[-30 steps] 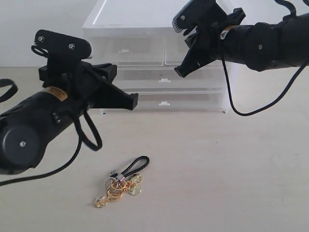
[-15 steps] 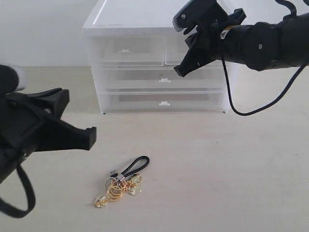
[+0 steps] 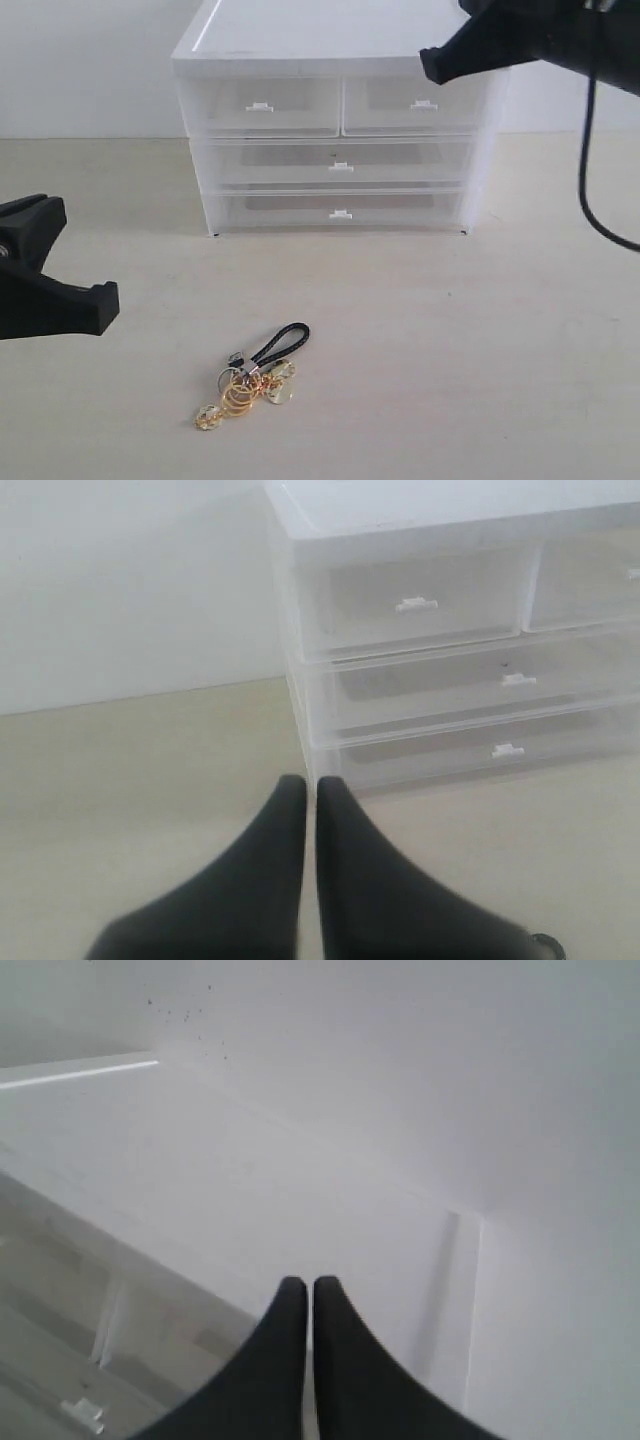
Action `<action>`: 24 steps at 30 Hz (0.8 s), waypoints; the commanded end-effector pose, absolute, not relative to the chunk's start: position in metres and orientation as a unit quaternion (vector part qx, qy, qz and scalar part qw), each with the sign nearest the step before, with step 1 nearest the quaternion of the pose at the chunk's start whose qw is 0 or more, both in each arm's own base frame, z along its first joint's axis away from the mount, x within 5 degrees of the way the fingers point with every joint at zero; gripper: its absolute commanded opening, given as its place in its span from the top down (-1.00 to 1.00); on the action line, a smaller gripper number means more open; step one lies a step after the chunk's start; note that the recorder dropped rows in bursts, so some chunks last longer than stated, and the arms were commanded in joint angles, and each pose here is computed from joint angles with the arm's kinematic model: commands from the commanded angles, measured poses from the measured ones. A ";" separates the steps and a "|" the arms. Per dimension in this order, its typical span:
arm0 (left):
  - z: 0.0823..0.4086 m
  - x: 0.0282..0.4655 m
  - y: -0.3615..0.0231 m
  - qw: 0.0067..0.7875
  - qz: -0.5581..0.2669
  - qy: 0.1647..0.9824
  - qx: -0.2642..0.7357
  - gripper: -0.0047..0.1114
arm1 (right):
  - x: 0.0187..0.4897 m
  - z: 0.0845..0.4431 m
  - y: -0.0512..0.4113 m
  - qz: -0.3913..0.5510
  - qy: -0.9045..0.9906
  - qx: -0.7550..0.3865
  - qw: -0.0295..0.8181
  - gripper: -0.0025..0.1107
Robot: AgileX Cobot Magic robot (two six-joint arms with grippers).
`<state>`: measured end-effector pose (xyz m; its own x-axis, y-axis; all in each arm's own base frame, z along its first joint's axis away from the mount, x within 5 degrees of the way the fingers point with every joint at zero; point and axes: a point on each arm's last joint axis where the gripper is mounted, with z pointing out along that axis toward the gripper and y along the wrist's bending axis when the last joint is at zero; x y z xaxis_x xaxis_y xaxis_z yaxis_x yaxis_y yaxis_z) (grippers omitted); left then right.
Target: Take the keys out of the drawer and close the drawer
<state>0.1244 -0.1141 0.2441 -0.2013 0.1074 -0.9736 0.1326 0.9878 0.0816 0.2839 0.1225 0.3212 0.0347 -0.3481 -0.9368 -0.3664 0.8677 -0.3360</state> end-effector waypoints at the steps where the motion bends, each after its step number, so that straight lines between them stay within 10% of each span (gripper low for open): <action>1: 0.246 0.123 -0.111 0.630 -0.009 0.773 0.077 0.85 | 0.246 0.320 0.102 0.032 0.689 -0.213 0.693 0.96; 24: 0.246 0.123 -0.111 0.631 -0.009 0.772 0.079 0.85 | 0.167 0.306 0.066 0.078 0.692 -0.161 0.699 0.96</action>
<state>0.1240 -0.1121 0.2459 -0.1973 0.1052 -0.9747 0.1292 0.9883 0.0805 0.1794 0.0730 0.2966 -0.0056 -0.1128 -0.9936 -0.3428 0.9336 -0.1041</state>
